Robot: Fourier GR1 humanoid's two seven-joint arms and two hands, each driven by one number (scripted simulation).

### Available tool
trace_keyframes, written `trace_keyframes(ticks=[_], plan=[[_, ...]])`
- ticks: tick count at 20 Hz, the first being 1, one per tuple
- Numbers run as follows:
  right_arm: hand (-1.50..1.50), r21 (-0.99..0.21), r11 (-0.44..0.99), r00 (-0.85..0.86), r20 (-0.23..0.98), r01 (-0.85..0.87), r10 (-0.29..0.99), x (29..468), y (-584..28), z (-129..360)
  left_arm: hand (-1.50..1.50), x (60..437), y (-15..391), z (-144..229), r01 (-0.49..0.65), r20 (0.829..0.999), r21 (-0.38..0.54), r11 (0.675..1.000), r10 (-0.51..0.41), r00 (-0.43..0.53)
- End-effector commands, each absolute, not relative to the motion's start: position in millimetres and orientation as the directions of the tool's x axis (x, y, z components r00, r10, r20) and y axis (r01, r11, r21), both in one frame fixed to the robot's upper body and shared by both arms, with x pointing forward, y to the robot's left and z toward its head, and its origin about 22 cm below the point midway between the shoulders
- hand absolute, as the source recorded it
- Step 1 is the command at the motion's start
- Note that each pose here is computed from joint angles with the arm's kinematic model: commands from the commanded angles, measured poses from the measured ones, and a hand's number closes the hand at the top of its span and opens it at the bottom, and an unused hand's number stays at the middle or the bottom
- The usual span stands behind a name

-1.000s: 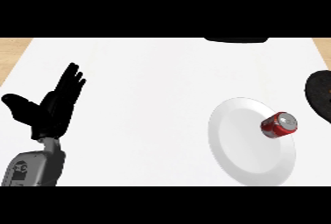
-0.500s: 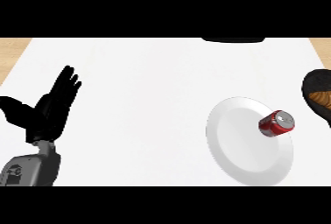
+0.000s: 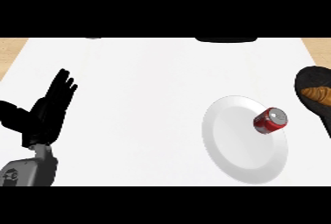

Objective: Pick the croissant from the plate and place it in the pan

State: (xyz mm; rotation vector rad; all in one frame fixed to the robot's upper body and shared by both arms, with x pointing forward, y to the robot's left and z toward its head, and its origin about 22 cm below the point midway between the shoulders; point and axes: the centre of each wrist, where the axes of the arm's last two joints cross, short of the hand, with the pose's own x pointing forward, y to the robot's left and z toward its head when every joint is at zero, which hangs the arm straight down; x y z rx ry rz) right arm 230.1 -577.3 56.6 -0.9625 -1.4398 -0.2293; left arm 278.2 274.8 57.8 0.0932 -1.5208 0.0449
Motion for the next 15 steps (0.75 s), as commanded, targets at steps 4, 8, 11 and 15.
trace_keyframes(ticks=[4,8,11,15], plan=[[-1.5,-0.22,0.754,-0.003,0.959,0.619,0.282,140.0,-620.9,62.6,0.0,267.9,286.3,52.4,-0.104,0.998,0.032,0.994,-0.027,0.055],[-1.5,-0.259,0.74,0.007,0.946,0.621,0.325,119.3,-615.8,37.9,0.0,283.1,285.3,57.2,-0.089,0.999,0.028,0.996,-0.025,0.038],[-1.5,-0.273,0.731,0.013,0.94,0.625,0.34,115.3,-618.3,41.3,0.0,276.5,266.8,53.0,-0.095,0.999,0.033,0.995,-0.03,0.036],[-1.5,-0.309,0.722,0.052,0.933,0.618,0.355,108.0,-615.0,31.3,0.0,287.6,272.1,72.6,-0.091,0.998,0.034,0.995,-0.03,0.046]])
